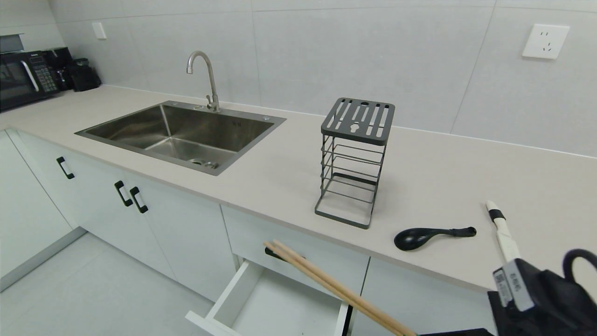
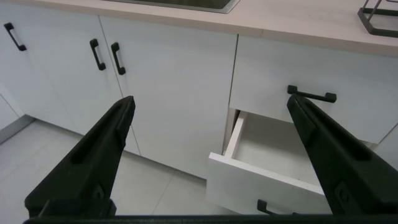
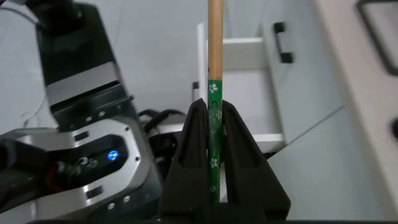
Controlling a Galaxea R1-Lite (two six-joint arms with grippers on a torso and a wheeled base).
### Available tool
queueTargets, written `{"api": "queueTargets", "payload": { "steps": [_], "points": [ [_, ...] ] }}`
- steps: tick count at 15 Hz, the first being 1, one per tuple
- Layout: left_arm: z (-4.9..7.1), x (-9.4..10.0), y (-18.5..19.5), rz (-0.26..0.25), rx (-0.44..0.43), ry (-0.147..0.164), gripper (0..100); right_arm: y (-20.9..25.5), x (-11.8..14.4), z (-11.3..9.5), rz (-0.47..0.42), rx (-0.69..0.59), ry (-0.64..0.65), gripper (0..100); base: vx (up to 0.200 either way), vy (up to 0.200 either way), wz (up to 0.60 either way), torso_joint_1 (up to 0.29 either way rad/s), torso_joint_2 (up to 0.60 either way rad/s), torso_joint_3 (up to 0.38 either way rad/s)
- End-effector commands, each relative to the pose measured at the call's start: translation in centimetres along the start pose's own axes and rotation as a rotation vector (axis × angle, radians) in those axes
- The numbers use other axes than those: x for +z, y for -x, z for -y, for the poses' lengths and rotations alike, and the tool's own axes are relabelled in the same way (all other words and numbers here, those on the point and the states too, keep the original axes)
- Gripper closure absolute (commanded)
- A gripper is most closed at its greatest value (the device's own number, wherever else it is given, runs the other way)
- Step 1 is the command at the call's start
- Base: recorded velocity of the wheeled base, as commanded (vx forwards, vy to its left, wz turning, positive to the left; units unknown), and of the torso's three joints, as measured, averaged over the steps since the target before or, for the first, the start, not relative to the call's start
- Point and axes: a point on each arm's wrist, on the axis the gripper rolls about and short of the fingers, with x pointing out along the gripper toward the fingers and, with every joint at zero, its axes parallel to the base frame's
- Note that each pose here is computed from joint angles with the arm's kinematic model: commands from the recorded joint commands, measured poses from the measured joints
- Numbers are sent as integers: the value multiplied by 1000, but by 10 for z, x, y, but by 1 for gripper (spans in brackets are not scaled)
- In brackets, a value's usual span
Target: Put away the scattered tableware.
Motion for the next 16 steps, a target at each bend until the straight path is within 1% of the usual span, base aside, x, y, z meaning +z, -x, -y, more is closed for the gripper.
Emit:
{"api": "queueTargets", "payload": {
  "steps": [1, 4, 6, 7, 8, 9, 10, 12, 13, 16],
  "points": [
    [0, 0, 0, -1, 0, 0, 0, -30, 1, 2, -103, 31, -42, 100, 0, 0, 0, 0, 0, 0],
    [0, 0, 0, -1, 0, 0, 0, -42, -4, 6, -154, 29, -53, 100, 0, 0, 0, 0, 0, 0],
    [0, 0, 0, -1, 0, 0, 0, -48, 6, 10, -139, 17, -58, 100, 0, 0, 0, 0, 0, 0],
    [0, 0, 0, -1, 0, 0, 0, -51, 11, 14, -128, -2, -61, 100, 0, 0, 0, 0, 0, 0],
    [0, 0, 0, -1, 0, 0, 0, -57, 18, 18, -124, -65, -58, 100, 0, 0, 0, 0, 0, 0],
    [0, 0, 0, -1, 0, 0, 0, -60, 18, 19, -131, -87, -58, 100, 0, 0, 0, 0, 0, 0],
    [0, 0, 0, -1, 0, 0, 0, -67, 14, 21, -162, -110, -61, 100, 0, 0, 0, 0, 0, 0],
    [0, 0, 0, -1, 0, 0, 0, -74, 11, 22, -187, -104, -53, 100, 0, 0, 0, 0, 0, 0],
    [0, 0, 0, -1, 0, 0, 0, -80, 12, 25, -199, -101, -23, 100, 0, 0, 0, 0, 0, 0],
    [0, 0, 0, -1, 0, 0, 0, -100, 24, 32, -193, -98, 15, 100, 0, 0, 0, 0, 0, 0]
  ]
}}
